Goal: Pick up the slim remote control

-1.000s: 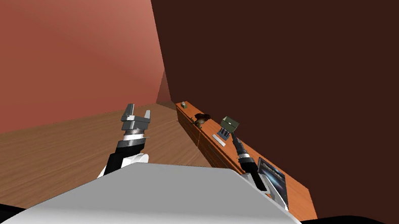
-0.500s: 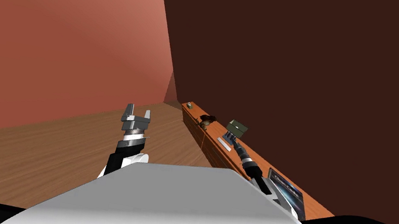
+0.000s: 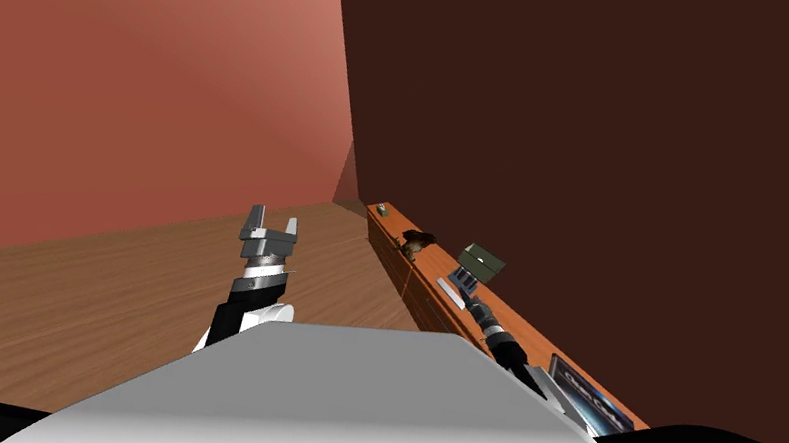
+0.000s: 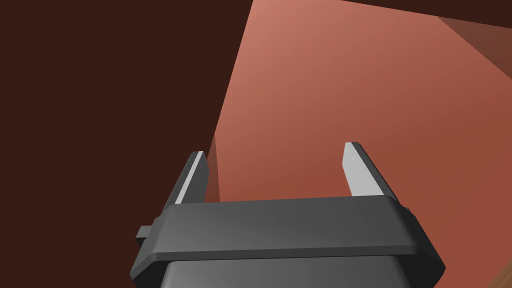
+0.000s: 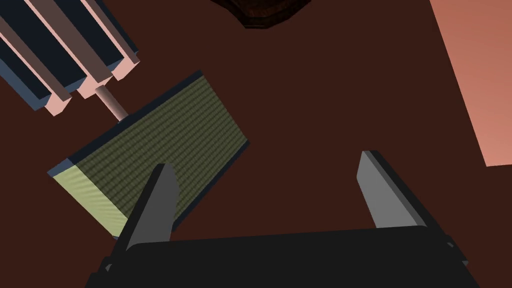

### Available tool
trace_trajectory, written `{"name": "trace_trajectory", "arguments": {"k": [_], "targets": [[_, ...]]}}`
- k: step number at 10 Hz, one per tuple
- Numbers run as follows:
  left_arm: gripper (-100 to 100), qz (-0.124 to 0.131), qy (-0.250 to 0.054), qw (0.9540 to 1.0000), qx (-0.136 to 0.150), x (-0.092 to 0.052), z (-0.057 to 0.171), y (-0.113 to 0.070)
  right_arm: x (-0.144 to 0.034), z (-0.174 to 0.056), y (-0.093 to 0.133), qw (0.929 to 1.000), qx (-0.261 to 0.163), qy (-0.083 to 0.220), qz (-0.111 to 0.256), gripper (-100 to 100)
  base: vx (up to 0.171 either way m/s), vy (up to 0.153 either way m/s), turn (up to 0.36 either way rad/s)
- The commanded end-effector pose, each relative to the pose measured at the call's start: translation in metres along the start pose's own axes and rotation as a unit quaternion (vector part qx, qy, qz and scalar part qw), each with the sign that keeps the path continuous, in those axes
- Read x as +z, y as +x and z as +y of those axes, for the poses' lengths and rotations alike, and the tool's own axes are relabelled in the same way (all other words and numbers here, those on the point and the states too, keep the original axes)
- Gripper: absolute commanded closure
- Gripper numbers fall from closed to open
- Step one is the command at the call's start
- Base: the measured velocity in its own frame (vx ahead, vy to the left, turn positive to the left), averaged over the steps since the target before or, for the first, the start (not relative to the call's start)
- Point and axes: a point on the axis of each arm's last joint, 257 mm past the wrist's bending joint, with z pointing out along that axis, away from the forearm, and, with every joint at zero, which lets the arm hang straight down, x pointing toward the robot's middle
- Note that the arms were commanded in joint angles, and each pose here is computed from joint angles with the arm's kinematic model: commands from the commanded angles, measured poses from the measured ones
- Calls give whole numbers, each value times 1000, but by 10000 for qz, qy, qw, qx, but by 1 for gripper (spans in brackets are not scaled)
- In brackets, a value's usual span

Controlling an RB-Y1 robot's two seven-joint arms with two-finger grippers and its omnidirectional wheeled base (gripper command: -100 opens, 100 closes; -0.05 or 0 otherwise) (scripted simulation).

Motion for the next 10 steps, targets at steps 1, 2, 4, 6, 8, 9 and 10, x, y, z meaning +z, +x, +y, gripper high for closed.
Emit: {"name": "trace_trajectory", "arguments": {"k": [1, 2, 4, 6, 8, 9, 10], "targets": [[0, 0, 0, 10000, 0, 0, 0, 0, -3, -17, 9, 9997, -150, 136, 163, -100, 50, 9, 156], [0, 0, 0, 10000, 1, 0, 0, 0, -3, -17, 9, 9997, -150, 136, 163, -100, 21, 4, -6], [0, 0, 0, 10000, 0, 0, 0, 0, -16, -41, 26, 9974, -449, 312, 470, -100, 47, 15, 188], [0, 0, 0, 10000, 0, 0, 0, 0, -32, -66, 43, 9928, -729, 510, 805, -100, 78, 15, 168], [0, 0, 0, 10000, 1, 0, 0, 0, -66, -107, 73, 9788, -1232, 783, 1438, -100, 115, 4, 293], [0, 0, -1, 10000, 1, 0, 0, 0, -89, -130, 90, 9684, -1446, 953, 1793, -100, 192, 17, 318], [0, -1, -1, 10000, 1, 0, 0, 0, -92, -134, 92, 9676, -1443, 991, 1817, -100, 133, -15, 94]]}}
